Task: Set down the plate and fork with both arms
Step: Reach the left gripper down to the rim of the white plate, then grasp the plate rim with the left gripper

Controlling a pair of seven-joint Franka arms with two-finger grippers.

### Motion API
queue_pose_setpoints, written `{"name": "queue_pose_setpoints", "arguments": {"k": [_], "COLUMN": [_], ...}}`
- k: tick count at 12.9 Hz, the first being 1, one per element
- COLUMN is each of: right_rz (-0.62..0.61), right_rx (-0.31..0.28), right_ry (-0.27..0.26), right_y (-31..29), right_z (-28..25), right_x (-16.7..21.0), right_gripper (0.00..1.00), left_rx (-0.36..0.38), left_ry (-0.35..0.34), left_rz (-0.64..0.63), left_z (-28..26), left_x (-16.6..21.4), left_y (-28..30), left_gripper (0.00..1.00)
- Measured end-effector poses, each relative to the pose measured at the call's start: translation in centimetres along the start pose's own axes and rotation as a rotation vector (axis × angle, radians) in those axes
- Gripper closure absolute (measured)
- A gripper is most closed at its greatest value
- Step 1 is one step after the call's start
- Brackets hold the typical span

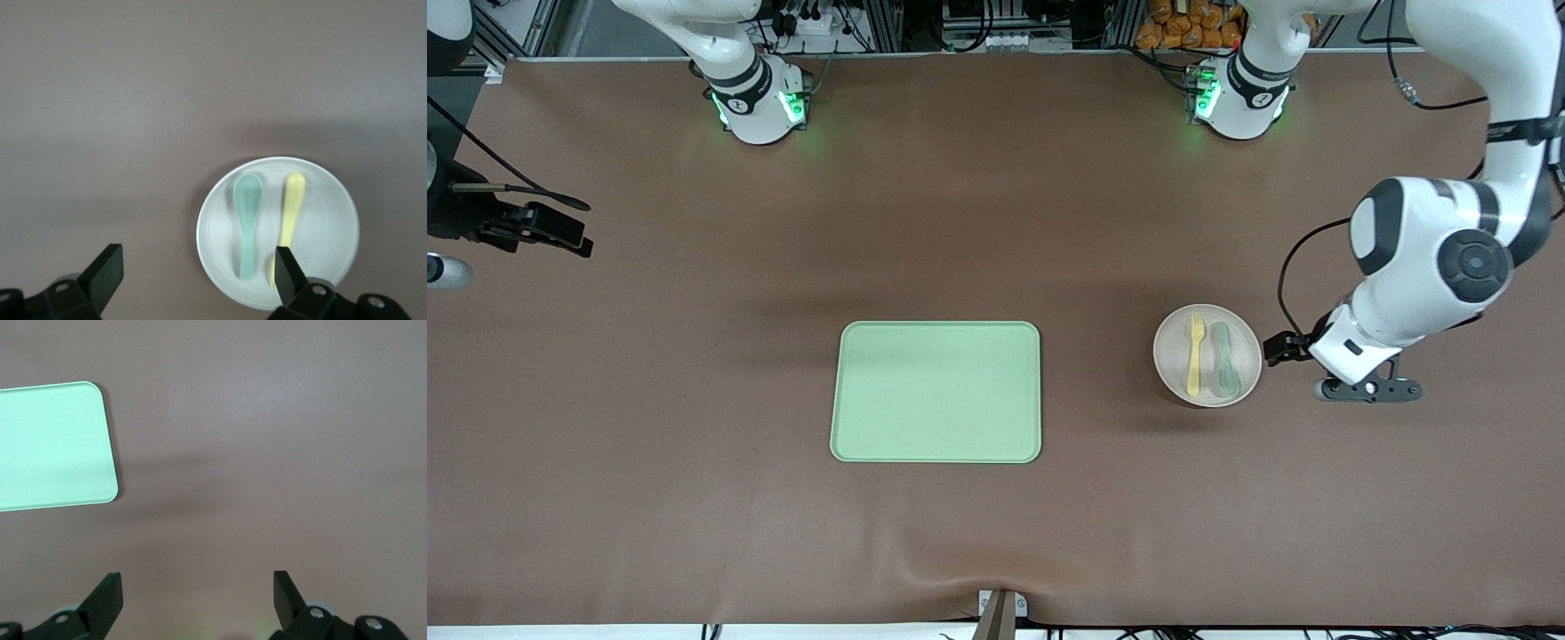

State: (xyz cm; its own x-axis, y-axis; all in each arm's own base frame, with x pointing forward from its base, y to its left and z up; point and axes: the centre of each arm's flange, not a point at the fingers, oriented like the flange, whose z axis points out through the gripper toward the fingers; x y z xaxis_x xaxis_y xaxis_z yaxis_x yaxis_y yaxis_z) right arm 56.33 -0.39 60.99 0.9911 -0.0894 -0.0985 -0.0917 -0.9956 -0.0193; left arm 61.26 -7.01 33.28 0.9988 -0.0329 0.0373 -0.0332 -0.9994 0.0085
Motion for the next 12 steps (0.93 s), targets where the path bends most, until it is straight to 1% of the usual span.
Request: {"name": "queue_pose_setpoints", "arguments": {"k": [1,2,3,5,7,8,9,10,11,12], "right_rz": [0.000,0.000,0.000,0.000,0.000,-0.001,-0.001,-0.001,-0.001,-0.001], "right_rx": [0.001,0.002,0.003,0.003,0.003,0.003,0.003,0.003,0.003,0.003], "right_ry": [0.000,-0.001,-0.001,-0.001,-0.001,-0.001,-0.001,-0.001,-0.001,-0.001], "right_y": [0.0,0.0,0.0,0.0,0.0,0.0,0.0,0.0,0.0,0.0], "right_z": [0.0,0.0,0.0,0.0,0.0,0.0,0.0,0.0,0.0,0.0], "right_x": [0.0,0.0,0.0,0.0,0.0,0.0,0.0,0.0,0.0,0.0], "right_gripper": [0.00,0.00,0.00,0.00,0.00,0.00,0.00,0.00,0.00,0.00], "left_rx": [-0.001,-0.002,-0.010,-0.051,-0.086,-0.091,-0.092,-0.092,-0.091,-0.091], "left_ry": [0.013,0.010,-0.004,-0.037,-0.060,-0.069,-0.076,-0.080,-0.084,-0.087], "left_rz": [-0.008,-0.022,-0.044,-0.110,-0.153,-0.160,-0.162,-0.163,-0.164,-0.165], "left_z": [2.2,4.1,5.5,7.3,8.6,9.2,9.7,10.1,10.5,10.9], "left_x": [-1.1,-2.2,-3.0,-3.5,-3.8,-3.9,-3.9,-4.0,-4.0,-4.1], "left_y": [-0.6,-1.4,-2.1,-3.1,-3.1,-3.0,-3.0,-3.0,-3.0,-3.0], "left_gripper": [0.00,0.00,0.00,0.00,0.12,0.12,0.18,0.19,0.23,0.25]}}
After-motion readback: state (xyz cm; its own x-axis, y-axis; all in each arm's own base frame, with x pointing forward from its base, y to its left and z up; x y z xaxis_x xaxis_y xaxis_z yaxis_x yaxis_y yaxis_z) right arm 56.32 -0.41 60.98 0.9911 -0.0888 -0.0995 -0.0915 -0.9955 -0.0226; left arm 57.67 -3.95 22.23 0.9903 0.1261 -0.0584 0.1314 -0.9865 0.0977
